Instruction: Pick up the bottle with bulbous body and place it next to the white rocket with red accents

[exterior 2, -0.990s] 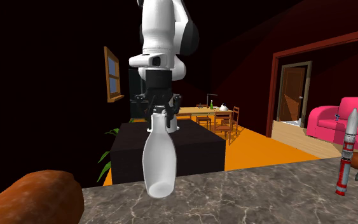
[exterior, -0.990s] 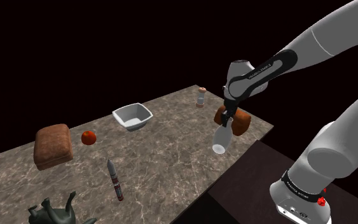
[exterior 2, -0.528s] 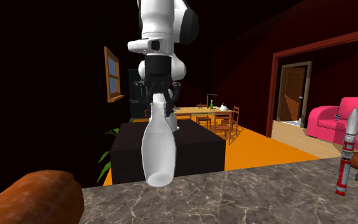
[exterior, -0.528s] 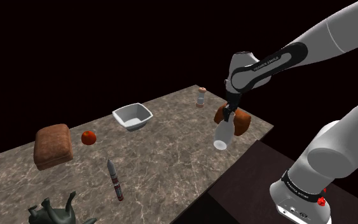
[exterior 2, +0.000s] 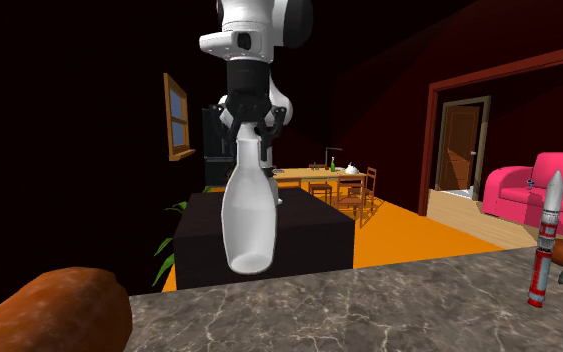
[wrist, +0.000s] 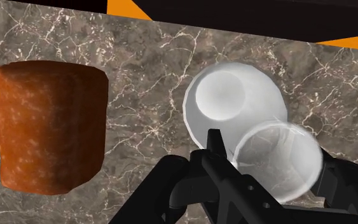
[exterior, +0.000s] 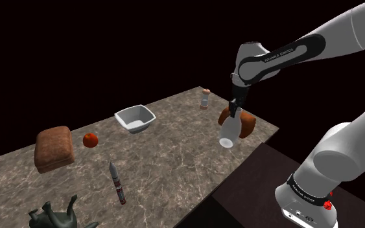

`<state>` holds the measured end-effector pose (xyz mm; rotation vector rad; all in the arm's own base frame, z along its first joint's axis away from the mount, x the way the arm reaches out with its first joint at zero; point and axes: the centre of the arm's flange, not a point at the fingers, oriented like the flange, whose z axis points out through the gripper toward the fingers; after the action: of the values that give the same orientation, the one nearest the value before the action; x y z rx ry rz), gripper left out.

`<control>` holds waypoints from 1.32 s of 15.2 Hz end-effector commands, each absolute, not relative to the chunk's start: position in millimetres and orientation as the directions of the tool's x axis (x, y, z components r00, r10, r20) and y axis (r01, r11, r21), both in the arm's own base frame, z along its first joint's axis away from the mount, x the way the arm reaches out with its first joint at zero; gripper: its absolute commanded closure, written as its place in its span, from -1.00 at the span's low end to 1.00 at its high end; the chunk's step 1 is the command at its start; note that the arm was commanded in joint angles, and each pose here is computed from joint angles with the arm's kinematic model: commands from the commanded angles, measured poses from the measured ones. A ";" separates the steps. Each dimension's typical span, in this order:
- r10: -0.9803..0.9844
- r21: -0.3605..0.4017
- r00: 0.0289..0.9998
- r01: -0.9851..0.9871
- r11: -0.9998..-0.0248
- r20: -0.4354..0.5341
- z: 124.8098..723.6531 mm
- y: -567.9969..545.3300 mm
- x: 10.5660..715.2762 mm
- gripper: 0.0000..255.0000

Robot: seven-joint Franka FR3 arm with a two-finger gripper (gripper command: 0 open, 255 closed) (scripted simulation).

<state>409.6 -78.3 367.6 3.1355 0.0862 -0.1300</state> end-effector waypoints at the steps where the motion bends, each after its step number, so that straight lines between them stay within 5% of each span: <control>1: 0.055 0.000 0.995 0.055 -0.998 -0.083 377.9 -77.8 409.6 1.00; 20: 0.055 0.000 0.995 0.055 -0.998 -0.083 478.2 -77.8 409.6 1.00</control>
<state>409.2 -77.6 473.5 3.1356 0.0862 -0.1303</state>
